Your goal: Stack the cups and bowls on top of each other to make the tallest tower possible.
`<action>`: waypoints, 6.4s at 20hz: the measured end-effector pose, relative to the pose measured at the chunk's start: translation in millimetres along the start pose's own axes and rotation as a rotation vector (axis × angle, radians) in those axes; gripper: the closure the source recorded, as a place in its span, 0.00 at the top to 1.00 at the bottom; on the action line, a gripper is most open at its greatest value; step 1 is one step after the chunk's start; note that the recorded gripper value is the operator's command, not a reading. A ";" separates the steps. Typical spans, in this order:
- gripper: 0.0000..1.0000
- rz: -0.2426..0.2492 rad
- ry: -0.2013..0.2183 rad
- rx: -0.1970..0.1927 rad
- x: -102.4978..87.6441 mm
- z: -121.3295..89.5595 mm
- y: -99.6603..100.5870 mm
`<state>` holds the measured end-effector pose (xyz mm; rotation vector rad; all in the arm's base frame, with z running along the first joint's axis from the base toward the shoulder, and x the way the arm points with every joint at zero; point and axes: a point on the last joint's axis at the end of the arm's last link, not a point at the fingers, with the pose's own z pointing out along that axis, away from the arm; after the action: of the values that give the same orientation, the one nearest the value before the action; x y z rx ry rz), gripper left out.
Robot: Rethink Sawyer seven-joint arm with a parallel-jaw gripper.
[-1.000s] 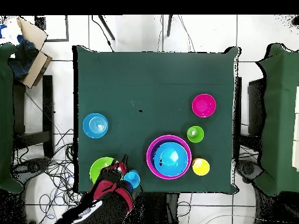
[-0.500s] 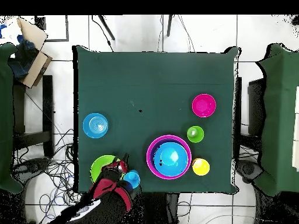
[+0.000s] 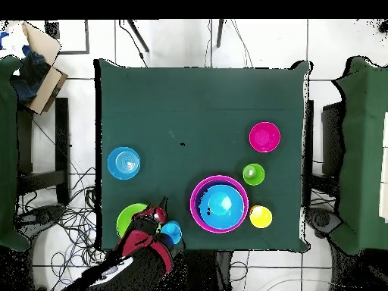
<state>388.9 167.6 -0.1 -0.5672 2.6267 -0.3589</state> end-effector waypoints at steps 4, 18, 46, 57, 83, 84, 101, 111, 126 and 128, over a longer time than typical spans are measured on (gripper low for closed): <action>1.00 0.010 -0.031 -0.033 -12.7 -8.0 -7.4; 1.00 0.079 -0.064 -0.260 -45.8 -40.4 -46.7; 1.00 -0.063 0.040 -0.371 -31.8 -48.6 15.6; 1.00 -0.043 0.067 -0.375 -23.5 -40.5 11.5; 1.00 -0.060 0.172 -0.329 24.8 14.6 -11.5; 1.00 -0.064 0.173 -0.329 25.8 16.0 -10.0; 0.00 -0.065 0.149 -0.320 29.4 17.3 -12.8; 0.00 0.073 0.126 -0.326 -8.6 4.2 -60.3; 0.00 0.366 0.258 -0.329 -90.8 -71.7 -166.9; 0.00 0.380 0.257 -0.337 -104.5 -82.2 -175.1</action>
<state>495.6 72.1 166.8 -0.1136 2.9856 0.1420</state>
